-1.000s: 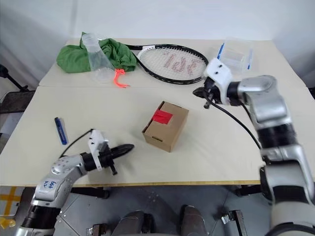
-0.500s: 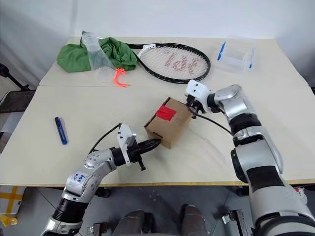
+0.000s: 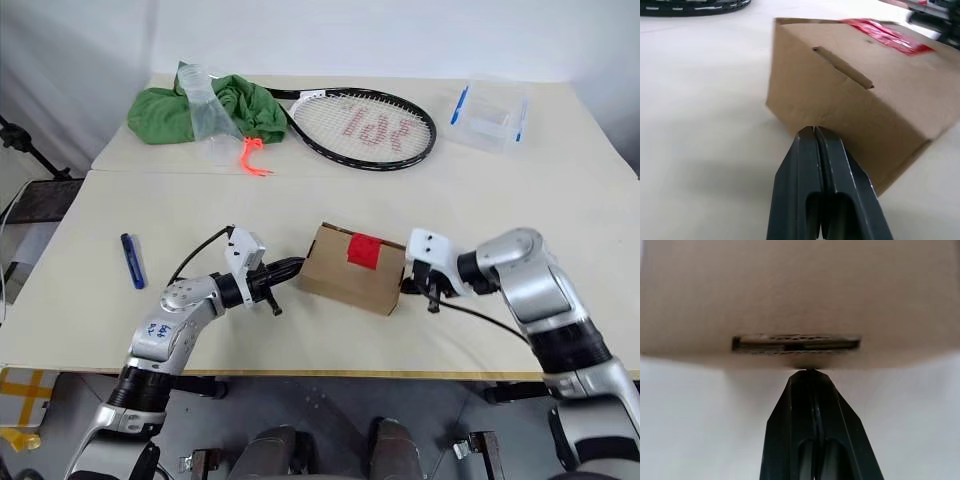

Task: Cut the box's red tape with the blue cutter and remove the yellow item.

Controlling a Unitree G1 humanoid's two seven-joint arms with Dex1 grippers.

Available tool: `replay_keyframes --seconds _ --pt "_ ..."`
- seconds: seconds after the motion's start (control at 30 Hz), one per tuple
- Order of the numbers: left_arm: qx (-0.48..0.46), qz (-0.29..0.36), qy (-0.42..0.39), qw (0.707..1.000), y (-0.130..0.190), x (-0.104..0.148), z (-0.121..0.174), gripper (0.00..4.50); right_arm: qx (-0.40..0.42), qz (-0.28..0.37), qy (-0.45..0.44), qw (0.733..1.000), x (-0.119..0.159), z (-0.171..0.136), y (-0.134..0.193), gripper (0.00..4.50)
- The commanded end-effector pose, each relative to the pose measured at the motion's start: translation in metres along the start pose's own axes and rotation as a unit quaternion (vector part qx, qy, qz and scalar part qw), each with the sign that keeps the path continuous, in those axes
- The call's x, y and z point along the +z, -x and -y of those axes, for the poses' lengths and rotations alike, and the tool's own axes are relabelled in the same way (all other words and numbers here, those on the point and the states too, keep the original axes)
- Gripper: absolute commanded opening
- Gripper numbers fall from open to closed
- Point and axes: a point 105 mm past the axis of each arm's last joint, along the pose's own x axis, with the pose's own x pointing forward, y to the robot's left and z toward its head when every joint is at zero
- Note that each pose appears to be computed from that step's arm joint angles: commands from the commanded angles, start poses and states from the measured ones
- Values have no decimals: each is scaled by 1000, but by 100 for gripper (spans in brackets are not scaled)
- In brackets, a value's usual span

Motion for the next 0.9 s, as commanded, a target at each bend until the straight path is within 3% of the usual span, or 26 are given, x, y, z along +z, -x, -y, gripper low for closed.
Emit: replay_keyframes --seconds 0.03,0.53,0.9 --pt "-57 13 -15 998 -16 6 15 3 -10 26 14 1000 20 -19 15 0" --pt "-109 18 -38 993 -53 3 23 3 -83 8 -45 996 9 -31 37 0" --pt "-46 14 -52 997 -33 5 -13 3 -157 -46 -91 982 -42 -22 46 0"
